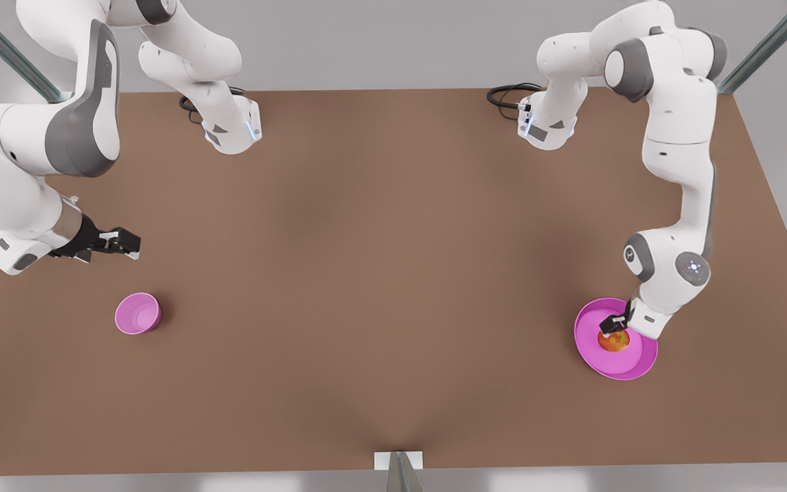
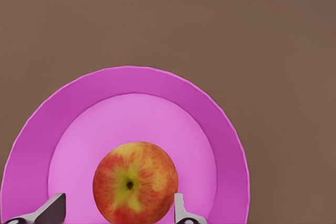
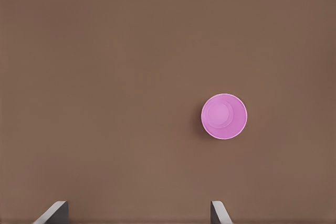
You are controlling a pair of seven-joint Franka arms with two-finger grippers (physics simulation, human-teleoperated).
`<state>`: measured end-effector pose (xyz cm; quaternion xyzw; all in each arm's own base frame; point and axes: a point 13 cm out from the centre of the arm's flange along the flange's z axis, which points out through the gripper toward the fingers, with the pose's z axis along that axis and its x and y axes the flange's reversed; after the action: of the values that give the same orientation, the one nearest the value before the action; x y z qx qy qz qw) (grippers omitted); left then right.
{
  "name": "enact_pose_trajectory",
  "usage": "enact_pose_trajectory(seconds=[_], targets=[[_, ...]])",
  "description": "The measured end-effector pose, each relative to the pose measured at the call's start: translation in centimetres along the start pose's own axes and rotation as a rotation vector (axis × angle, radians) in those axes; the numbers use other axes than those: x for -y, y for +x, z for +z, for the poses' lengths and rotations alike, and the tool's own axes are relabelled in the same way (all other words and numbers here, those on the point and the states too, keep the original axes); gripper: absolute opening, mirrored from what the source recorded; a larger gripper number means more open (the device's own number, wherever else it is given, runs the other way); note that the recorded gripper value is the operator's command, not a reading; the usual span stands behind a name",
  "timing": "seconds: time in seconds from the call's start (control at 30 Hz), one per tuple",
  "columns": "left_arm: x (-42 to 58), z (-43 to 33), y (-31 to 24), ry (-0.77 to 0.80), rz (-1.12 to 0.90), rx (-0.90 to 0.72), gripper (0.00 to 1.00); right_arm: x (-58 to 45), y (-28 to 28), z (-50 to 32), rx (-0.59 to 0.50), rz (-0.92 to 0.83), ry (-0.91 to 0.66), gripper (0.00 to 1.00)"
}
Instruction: Use the left arm to pick up the apple from the plate, transfer it to the gripper of the right arm, and then use the right arm to place it into the bowl
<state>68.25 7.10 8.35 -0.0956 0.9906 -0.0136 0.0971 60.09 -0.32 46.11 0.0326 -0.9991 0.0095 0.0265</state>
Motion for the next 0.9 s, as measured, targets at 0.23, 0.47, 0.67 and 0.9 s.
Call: enact_pose_trajectory(seconds=[0.23, 0.47, 0.67, 0.9], targets=[[-0.2, 2.3, 0.2, -0.005, 0.010, 0.025, 1.00, 0.1, 0.0, 0.0, 0.001, 0.001, 0.000, 1.00], [0.1, 3.5, 0.2, -0.006, 0.022, 0.038, 1.00, 0.2, 0.0, 0.0, 0.001, 0.001, 0.000, 1.00], [0.0, 4.5, 0.1, -0.009, 0.027, 0.055, 0.85, 0.4, 0.0, 0.1, -0.001, 0.002, 0.000, 1.00], [0.5, 4.1, -0.4, -0.009, 0.037, 0.076, 0.74, 0.7, 0.0, 0.1, -0.002, 0.004, 0.000, 1.00]])
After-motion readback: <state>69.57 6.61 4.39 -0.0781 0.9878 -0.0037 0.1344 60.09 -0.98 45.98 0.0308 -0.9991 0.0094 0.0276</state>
